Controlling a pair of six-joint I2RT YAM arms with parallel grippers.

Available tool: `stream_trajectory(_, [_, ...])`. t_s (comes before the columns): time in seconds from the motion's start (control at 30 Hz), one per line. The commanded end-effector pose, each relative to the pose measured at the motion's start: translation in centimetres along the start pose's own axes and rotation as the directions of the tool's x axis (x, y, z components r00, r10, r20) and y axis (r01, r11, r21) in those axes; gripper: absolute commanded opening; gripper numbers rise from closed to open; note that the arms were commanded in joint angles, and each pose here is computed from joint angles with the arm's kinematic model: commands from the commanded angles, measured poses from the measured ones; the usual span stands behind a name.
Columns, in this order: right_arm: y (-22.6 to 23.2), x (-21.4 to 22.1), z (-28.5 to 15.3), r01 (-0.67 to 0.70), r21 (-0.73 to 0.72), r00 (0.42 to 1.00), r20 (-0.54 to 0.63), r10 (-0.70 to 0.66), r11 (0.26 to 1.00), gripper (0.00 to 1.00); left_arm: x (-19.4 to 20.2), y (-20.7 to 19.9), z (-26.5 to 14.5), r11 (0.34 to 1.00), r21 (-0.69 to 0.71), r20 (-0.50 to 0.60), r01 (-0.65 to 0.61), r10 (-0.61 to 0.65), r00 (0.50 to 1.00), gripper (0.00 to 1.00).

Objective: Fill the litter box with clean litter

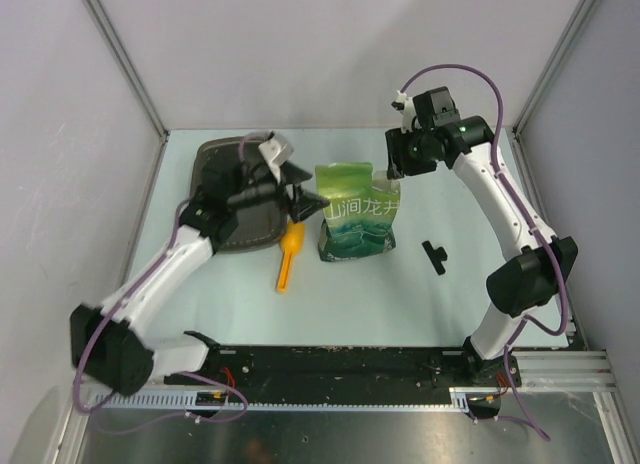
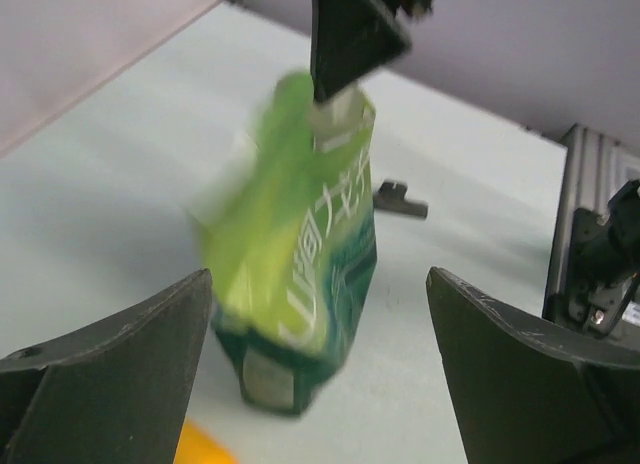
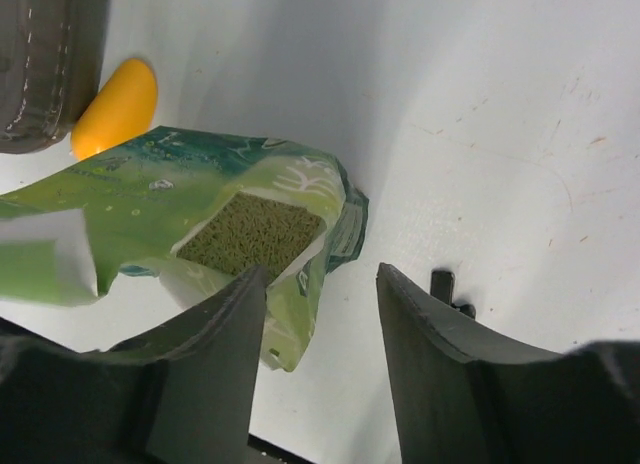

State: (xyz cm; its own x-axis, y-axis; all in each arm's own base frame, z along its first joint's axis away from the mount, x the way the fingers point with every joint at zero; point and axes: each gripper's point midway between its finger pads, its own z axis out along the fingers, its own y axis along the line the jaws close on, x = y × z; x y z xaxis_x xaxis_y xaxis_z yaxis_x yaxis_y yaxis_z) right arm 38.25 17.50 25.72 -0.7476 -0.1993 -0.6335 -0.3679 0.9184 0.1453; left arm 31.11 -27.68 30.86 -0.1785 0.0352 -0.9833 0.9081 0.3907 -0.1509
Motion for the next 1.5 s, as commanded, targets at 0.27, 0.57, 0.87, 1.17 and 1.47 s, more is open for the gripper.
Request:
stream_trajectory(0.27, [-1.2, -7.8, -6.4, 0.031, 0.090, 0.952, 0.300, -0.056, 0.996, 0.82, 18.2, 0.2, -9.6, 0.939, -0.340, -0.407, 0.059, -0.203, 0.891, 0.83])
stream_trajectory(0.57, [-1.4, -8.4, -7.9, 0.074, 0.126, 0.934, 0.340, -0.113, 0.989, 0.87, 22.6, 3.3, -11.2, 0.835, -0.547, -0.487, 0.055, -0.371, 0.791, 0.79])
stream_trajectory(0.87, [-2.5, -8.3, -9.6, 0.078, 0.198, 0.919, 0.366, -0.148, 0.977, 0.87, 26.5, 2.6, -10.3, 0.800, -0.586, -0.544, 0.128, -0.506, 0.669, 0.74])
stream_trajectory(1.17, [-3.0, -7.5, -10.4, 0.087, 0.225, 0.916, 0.366, -0.167, 0.971, 0.86, 28.2, 1.4, -8.7, 0.852, -0.503, -0.626, 0.148, -0.477, 0.617, 0.42])
stream_trajectory(1.47, [-3.8, -7.3, -10.0, 0.107, 0.232, 0.917, 0.352, -0.186, 0.967, 0.86, 25.8, 0.0, -8.5, 0.893, -0.410, -0.636, 0.187, -0.426, 0.643, 0.13])
